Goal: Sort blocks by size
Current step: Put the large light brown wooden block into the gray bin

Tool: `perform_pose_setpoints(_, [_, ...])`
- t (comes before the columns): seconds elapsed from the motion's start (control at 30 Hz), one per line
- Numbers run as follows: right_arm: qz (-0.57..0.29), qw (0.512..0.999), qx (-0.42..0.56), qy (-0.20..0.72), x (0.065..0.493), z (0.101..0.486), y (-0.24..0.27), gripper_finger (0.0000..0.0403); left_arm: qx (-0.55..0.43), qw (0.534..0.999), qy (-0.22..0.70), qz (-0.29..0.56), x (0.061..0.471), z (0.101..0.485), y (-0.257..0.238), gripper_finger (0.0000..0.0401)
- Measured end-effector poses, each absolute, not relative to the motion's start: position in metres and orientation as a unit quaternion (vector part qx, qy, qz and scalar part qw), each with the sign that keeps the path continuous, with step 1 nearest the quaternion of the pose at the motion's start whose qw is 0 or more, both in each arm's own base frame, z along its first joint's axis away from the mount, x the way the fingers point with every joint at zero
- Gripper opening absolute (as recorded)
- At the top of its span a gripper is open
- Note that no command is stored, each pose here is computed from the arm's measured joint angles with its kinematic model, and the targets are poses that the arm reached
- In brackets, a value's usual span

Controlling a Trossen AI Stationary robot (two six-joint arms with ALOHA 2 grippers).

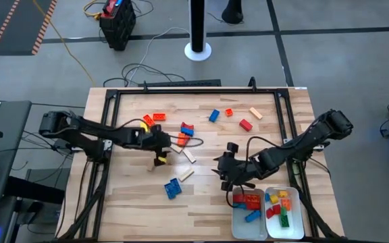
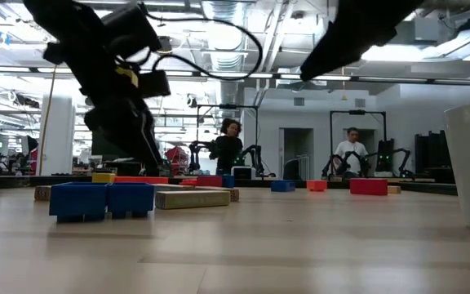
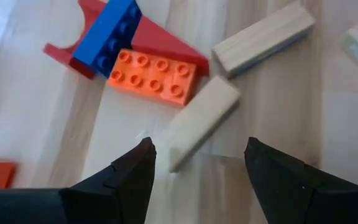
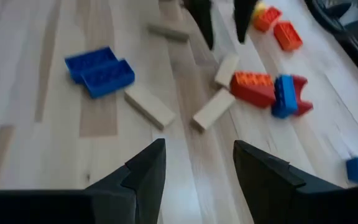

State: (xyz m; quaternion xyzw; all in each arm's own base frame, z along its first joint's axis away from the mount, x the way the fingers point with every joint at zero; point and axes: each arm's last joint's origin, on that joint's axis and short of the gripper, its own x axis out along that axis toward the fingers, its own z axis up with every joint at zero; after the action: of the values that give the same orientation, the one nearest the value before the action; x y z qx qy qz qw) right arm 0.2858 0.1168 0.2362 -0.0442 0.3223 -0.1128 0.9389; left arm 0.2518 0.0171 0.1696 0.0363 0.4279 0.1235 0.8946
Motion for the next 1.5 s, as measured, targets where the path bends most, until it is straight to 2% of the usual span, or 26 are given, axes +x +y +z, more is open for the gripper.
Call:
perform_pose_setpoints(0.27, [-0.107,0.946,-0.043,0.303,0.289,0.24,0.118,0.0214,0.041,0.906,0.414,0.072,0.254,0.172,0.038,0.0216])
perform_pose_setpoints(0.57, [-0.102,0.949,-0.039,0.294,0.289,0.241,0.121,0.0214,0.056,0.89,0.449,0.049,0.266,0.14,0.042,0.0215])
perform_pose_setpoints(0.83, [-0.097,0.95,-0.041,0.294,0.288,0.241,0.124,0.0214,0.055,0.886,0.458,0.045,0.268,0.133,0.04,0.0211])
perform_pose_setpoints(0.97, [-0.097,0.95,-0.041,0.294,0.288,0.241,0.124,0.0214,0.048,0.886,0.458,0.047,0.268,0.133,0.04,0.0178])
perform_pose_setpoints(1.13, [-0.098,0.95,-0.042,0.294,0.288,0.241,0.124,0.0214,0.043,0.884,0.463,0.051,0.268,0.133,0.038,0.0098])
perform_pose_setpoints(1.33, [-0.098,0.95,-0.038,0.294,0.287,0.241,0.124,0.0214,0.04,0.888,0.453,0.071,0.266,0.139,0.035,0.0096])
perform_pose_setpoints(1.5, [-0.098,0.951,-0.062,0.286,0.287,0.242,0.127,0.0214,0.024,0.926,0.374,0.056,0.267,0.168,0.025,0.0096])
